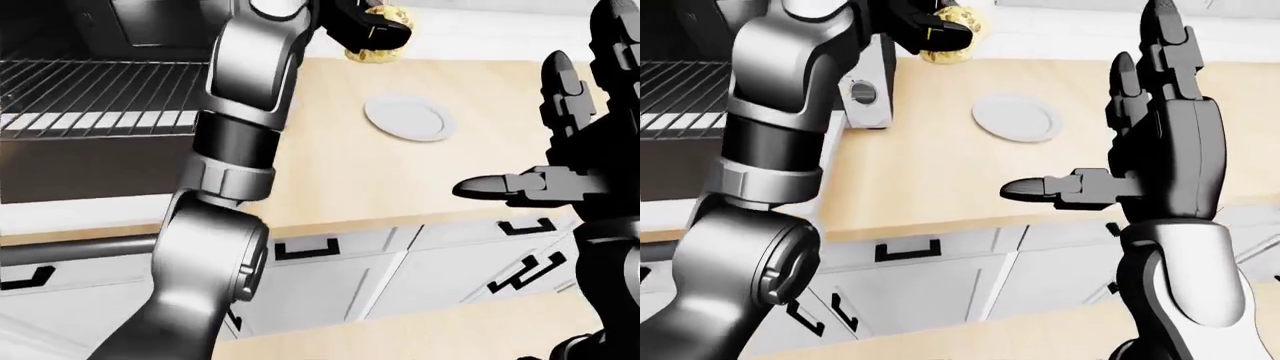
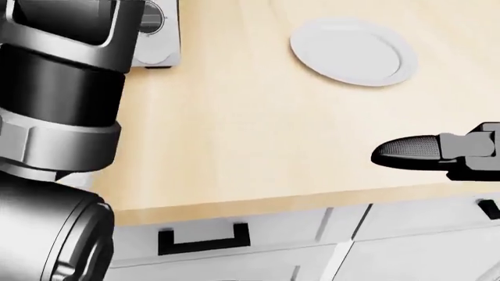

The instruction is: Pick the scone from the rack and place it on the plate on the counter.

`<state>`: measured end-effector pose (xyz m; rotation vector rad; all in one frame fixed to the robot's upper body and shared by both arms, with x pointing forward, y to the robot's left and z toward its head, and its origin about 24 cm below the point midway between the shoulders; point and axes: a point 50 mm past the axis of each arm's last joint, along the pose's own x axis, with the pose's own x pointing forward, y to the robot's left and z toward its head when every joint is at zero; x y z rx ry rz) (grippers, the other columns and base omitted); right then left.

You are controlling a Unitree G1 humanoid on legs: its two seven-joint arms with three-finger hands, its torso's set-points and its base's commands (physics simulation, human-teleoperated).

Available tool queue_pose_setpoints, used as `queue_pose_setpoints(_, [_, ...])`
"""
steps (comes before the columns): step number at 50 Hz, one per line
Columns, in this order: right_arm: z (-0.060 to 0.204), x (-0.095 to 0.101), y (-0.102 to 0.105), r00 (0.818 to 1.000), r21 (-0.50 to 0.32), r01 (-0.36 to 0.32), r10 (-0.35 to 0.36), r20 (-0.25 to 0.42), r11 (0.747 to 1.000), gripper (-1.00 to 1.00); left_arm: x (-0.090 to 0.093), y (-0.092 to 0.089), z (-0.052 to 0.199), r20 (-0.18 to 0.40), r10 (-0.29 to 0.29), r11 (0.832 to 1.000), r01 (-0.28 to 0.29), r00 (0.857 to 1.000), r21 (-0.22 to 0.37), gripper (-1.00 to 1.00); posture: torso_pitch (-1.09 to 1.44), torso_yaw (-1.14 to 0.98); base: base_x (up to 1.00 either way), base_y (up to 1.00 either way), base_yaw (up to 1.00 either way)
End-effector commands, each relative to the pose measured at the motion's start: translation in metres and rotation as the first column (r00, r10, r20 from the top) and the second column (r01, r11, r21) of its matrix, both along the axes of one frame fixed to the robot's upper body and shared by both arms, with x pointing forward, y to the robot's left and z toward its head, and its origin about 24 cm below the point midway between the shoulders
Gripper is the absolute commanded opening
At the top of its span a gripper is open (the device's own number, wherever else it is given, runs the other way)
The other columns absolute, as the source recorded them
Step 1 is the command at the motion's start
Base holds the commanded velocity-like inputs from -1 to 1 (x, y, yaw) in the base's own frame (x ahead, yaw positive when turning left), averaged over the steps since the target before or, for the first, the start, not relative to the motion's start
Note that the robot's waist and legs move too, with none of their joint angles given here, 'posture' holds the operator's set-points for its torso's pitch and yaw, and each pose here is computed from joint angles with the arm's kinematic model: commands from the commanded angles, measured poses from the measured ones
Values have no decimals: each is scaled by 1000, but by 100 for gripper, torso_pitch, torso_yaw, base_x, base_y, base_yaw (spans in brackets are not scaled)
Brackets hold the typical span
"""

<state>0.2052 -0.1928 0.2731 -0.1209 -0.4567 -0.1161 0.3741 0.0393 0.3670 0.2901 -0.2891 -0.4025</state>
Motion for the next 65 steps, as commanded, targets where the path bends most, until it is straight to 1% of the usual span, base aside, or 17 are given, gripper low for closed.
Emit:
queue_pose_setpoints(1, [8,-5,0,998,-6,11,-10,61,1000,100,-14,-6,32,135,-34,999,38,990,-32,-100,0,-39,0,0,0])
queue_pose_setpoints(5, [8,-6,-3,998,-6,16,-15,62,1000,100,-3,-11,31,129,-28,999,32,991,-30,-100,0,-41,0,0,0])
queue_pose_setpoints(11, [7,-7,-3,998,-8,20,-19,61,1000,100,1,-14,33,123,-33,999,37,992,-37,-100,0,-44,0,0,0])
queue_pose_setpoints(23, [6,-7,-2,998,-10,21,-20,60,1000,100,15,-17,19,88,-4,998,9,996,-55,-100,0,-50,0,0,0])
queue_pose_setpoints(26, [5,-7,-2,998,-10,23,-22,57,1000,100,19,-16,16,83,12,998,-7,997,-66,-100,0,-52,0,0,0])
queue_pose_setpoints(27, [5,-7,-3,998,-9,22,-21,57,1000,100,20,-15,14,88,19,998,-14,996,-59,-100,0,-52,0,0,0])
queue_pose_setpoints(33, [6,-8,-4,998,-9,22,-22,58,1000,100,30,-11,-5,66,51,996,-45,997,-80,-100,0,-55,0,0,0])
queue_pose_setpoints(38, [7,-7,-2,998,-10,22,-21,58,1000,100,33,-7,-10,66,77,995,-72,995,-75,-100,0,-58,0,0,0])
queue_pose_setpoints(40, [7,-6,-2,998,-11,22,-22,56,1000,100,35,-5,-18,53,89,993,-84,995,-77,-100,0,-59,0,0,0])
queue_pose_setpoints(47, [7,-6,-2,998,-13,25,-24,58,1000,100,41,3,-33,29,119,988,-115,992,-104,-100,0,-62,0,0,0])
queue_pose_setpoints(49, [7,-7,-2,998,-13,25,-24,58,1000,100,42,4,-37,31,128,988,-124,991,-93,-100,0,-63,0,0,0])
queue_pose_setpoints(54, [5,-8,-4,998,-11,29,-28,56,1000,100,46,9,-49,16,157,983,-154,988,-101,-100,0,-65,0,0,0])
queue_pose_setpoints(57, [5,-8,-4,998,-11,31,-30,55,999,100,47,12,-55,5,175,977,-173,984,-126,-100,0,-65,0,0,0])
queue_pose_setpoints(58, [5,-8,-5,998,-10,30,-29,55,1000,100,48,12,-57,4,179,977,-177,984,-120,-100,0,-65,0,0,0])
queue_pose_setpoints(63, [5,-9,-5,998,-8,33,-32,56,999,100,49,15,-63,-5,207,969,-205,978,-139,-100,0,-65,0,0,0])
queue_pose_setpoints(64, [5,-9,-5,998,-9,33,-33,56,999,100,48,15,-61,4,196,970,-193,981,-148,-100,0,-65,0,0,0])
queue_pose_setpoints(65, [5,-9,-5,998,-8,34,-33,55,999,100,49,15,-61,5,202,969,-199,979,-147,-100,0,-65,0,0,0])
